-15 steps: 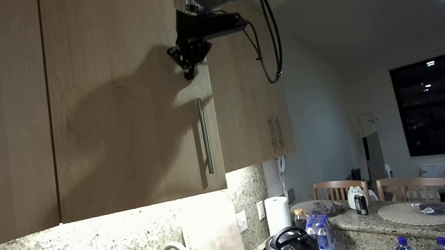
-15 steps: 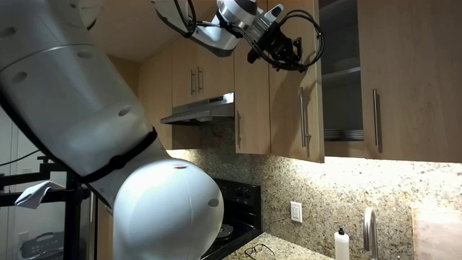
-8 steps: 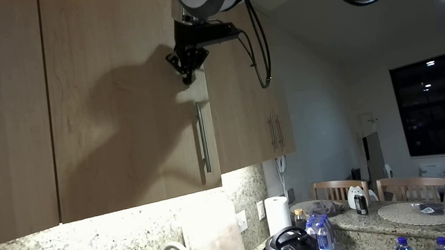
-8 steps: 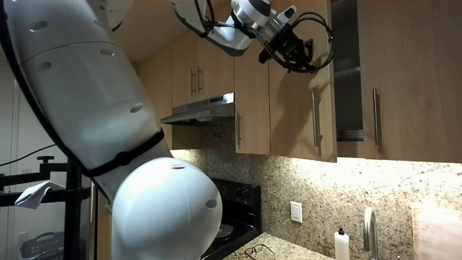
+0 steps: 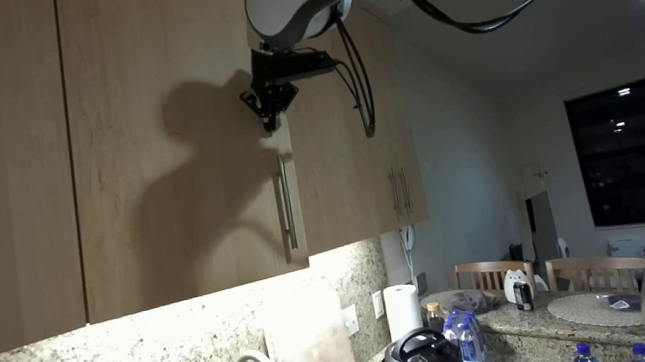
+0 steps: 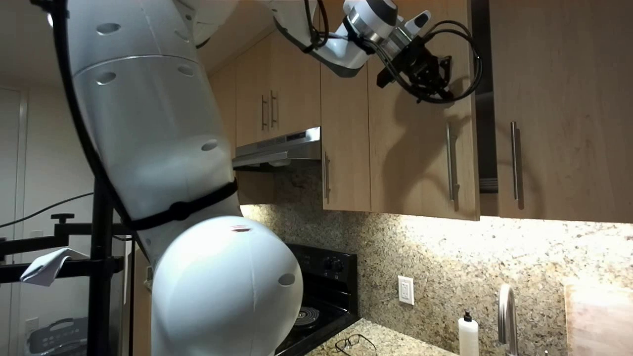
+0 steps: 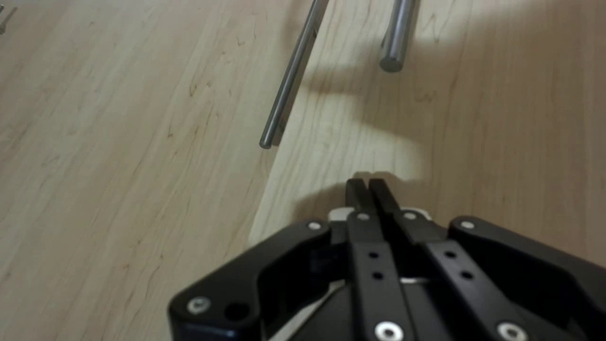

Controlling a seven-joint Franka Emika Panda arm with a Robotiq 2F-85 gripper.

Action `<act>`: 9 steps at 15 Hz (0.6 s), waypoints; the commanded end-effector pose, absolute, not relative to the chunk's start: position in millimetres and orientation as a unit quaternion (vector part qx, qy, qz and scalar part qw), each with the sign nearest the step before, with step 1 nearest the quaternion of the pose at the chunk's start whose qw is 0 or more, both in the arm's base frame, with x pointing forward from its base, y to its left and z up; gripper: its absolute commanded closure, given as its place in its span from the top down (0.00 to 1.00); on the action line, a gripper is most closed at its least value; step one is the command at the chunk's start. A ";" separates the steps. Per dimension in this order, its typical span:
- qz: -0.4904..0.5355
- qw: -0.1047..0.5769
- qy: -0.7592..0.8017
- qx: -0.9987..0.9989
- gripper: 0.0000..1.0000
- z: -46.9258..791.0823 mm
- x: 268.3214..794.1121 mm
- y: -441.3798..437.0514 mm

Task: Close the cabinet door

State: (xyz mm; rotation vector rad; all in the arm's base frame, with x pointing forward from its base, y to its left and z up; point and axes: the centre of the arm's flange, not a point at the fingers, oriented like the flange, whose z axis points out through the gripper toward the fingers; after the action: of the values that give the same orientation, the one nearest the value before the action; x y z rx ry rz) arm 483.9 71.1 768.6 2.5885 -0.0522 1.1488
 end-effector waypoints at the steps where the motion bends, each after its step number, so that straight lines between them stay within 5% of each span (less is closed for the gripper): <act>1: 0.401 0.160 -0.039 0.901 0.07 777.6 510.7 63.5; 9: 0.391 0.167 -0.043 0.904 0.07 787.2 548.9 55.1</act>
State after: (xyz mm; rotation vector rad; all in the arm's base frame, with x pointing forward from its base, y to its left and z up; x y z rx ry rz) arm 530.7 53.3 777.0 2.5824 -0.0872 1.1304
